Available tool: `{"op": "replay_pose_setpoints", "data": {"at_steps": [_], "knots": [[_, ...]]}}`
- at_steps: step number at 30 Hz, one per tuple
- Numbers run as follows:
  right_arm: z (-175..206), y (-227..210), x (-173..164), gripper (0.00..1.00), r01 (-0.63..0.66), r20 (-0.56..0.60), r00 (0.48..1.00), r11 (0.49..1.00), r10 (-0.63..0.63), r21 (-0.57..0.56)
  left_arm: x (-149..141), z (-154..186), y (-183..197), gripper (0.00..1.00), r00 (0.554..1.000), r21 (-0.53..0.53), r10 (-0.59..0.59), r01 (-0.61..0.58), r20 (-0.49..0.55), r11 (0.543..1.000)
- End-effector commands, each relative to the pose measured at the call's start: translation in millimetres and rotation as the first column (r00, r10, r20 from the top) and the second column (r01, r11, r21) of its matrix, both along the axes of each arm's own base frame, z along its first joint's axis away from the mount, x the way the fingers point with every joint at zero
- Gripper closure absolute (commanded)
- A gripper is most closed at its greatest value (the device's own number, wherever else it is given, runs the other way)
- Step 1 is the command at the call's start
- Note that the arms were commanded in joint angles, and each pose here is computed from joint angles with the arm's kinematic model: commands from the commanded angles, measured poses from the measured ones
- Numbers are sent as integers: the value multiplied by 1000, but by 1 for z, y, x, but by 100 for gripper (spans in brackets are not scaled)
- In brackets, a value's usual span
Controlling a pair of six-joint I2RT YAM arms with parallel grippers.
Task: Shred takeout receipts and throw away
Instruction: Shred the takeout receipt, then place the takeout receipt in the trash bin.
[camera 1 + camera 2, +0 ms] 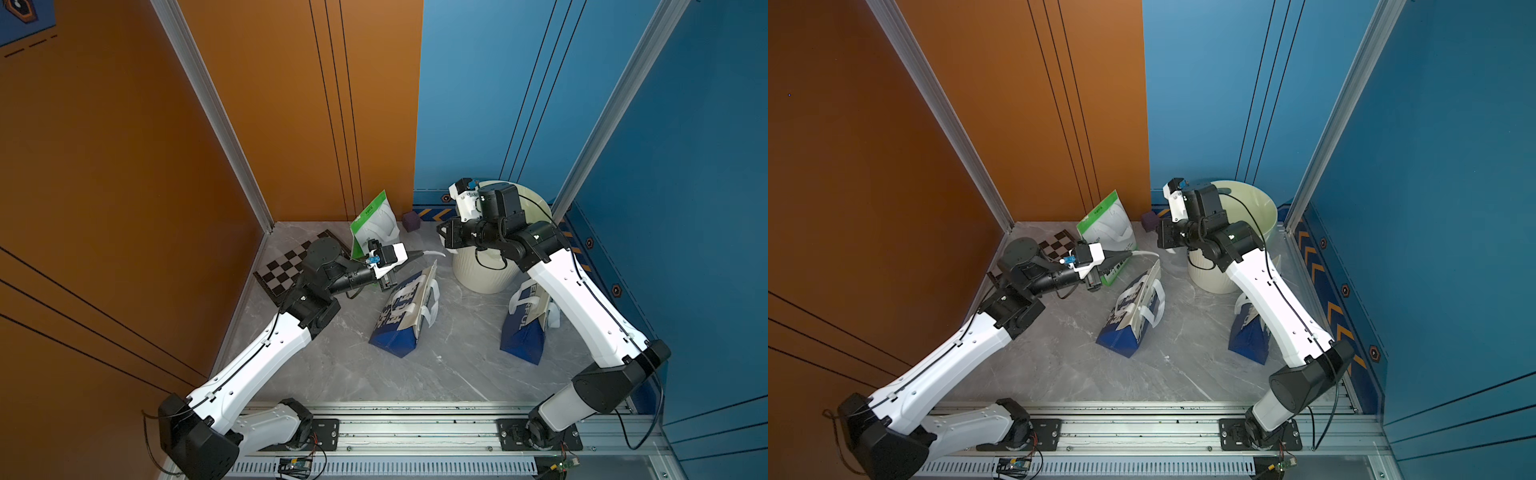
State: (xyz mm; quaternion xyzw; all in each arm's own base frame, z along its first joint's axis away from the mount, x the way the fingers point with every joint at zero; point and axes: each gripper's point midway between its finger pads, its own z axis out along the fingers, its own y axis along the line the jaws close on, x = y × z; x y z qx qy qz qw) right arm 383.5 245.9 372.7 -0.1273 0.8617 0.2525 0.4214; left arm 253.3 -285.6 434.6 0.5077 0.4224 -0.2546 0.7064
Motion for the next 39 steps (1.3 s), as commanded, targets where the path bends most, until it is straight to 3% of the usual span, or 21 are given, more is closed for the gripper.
{"op": "replay_pose_setpoints", "data": {"at_steps": [1, 5, 8, 13, 18, 25, 31, 33, 39], "knots": [[16, -22, 17, 100, 117, 70, 991, 993, -114, -35, -5, 39, 16, 100, 992, -124, 82, -70, 96, 990], [39, -31, 16, 100, 124, 120, 985, 992, -121, -13, 0, 56, 28, 100, 992, -219, 128, -123, 9, 968], [67, -49, 16, 100, 156, 182, 971, 988, -157, 21, 17, 54, 34, 100, 979, -276, 146, -181, -142, 944], [91, -115, 31, 100, 332, 269, 907, 943, -325, 19, 51, 36, 40, 100, 919, -326, 145, -273, -367, 905], [59, -176, 70, 100, 493, 231, 851, 869, -472, -39, 80, 18, 47, 100, 847, -345, 122, -337, -518, 876], [10, -187, 104, 100, 516, 153, 854, 849, -498, -114, 93, -2, 43, 100, 793, -332, 59, -320, -607, 887], [-40, -202, 136, 80, 528, 106, 848, 818, -518, -228, 95, -7, 37, 100, 780, -324, 30, -295, -625, 899], [-46, -202, 141, 68, 512, 79, 857, 826, -509, -235, 95, -6, 36, 100, 778, -325, 20, -285, -628, 902], [-15, -187, 128, 51, 476, 116, 880, 857, -461, -197, 97, -6, 32, 100, 772, -323, -8, -258, -636, 911]]}}
